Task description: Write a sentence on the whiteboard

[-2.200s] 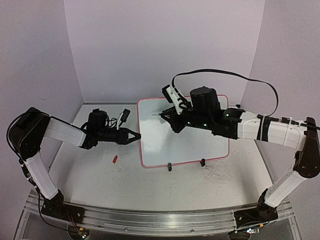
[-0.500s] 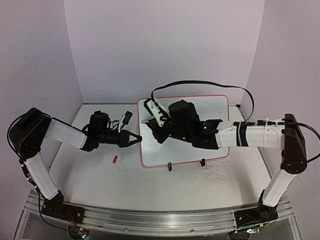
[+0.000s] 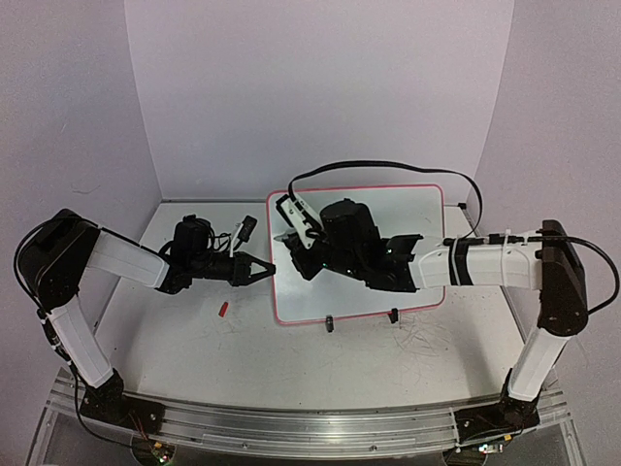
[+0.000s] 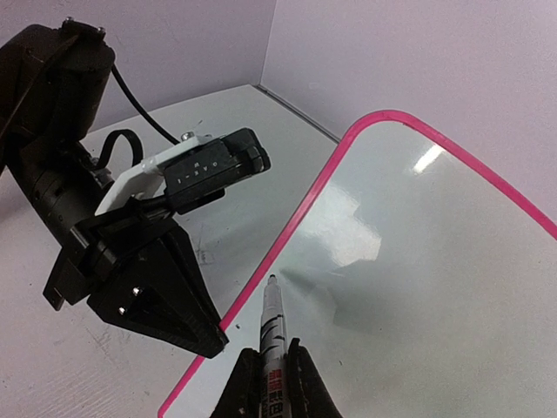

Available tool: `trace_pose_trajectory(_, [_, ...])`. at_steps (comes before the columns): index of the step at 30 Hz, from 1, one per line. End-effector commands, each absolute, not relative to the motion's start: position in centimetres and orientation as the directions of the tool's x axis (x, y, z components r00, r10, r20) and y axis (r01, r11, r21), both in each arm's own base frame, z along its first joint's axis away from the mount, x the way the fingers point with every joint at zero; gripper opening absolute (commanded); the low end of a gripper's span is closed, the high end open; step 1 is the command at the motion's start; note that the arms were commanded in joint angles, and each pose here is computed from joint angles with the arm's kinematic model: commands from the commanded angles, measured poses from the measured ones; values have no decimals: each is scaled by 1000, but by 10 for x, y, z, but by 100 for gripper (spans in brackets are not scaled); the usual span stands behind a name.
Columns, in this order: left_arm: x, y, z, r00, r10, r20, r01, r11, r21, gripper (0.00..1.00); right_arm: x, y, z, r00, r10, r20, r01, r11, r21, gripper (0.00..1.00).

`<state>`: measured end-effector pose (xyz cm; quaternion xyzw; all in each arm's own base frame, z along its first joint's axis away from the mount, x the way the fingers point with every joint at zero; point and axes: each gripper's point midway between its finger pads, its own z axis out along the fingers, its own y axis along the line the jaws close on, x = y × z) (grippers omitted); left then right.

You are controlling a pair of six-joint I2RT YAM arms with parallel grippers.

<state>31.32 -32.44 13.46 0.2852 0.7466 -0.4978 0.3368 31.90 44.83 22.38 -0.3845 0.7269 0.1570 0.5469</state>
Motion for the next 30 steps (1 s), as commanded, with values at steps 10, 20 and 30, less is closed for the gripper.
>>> trace_pose_trajectory(10, [316,-329,154,-546,77,-834,807,315,-499,0,330,455,238,-77,-356,-931,-691,692,-207,0])
trace_pose_trajectory(20, [316,-329,156,-543,74,-837,810,311,-498,0,333,451,230,-94,-371,-924,-671,709,-216,0])
trace_pose_trajectory(30, [315,-329,157,-543,73,-836,809,310,-499,0,330,447,222,-116,-379,-918,-674,709,-207,0])
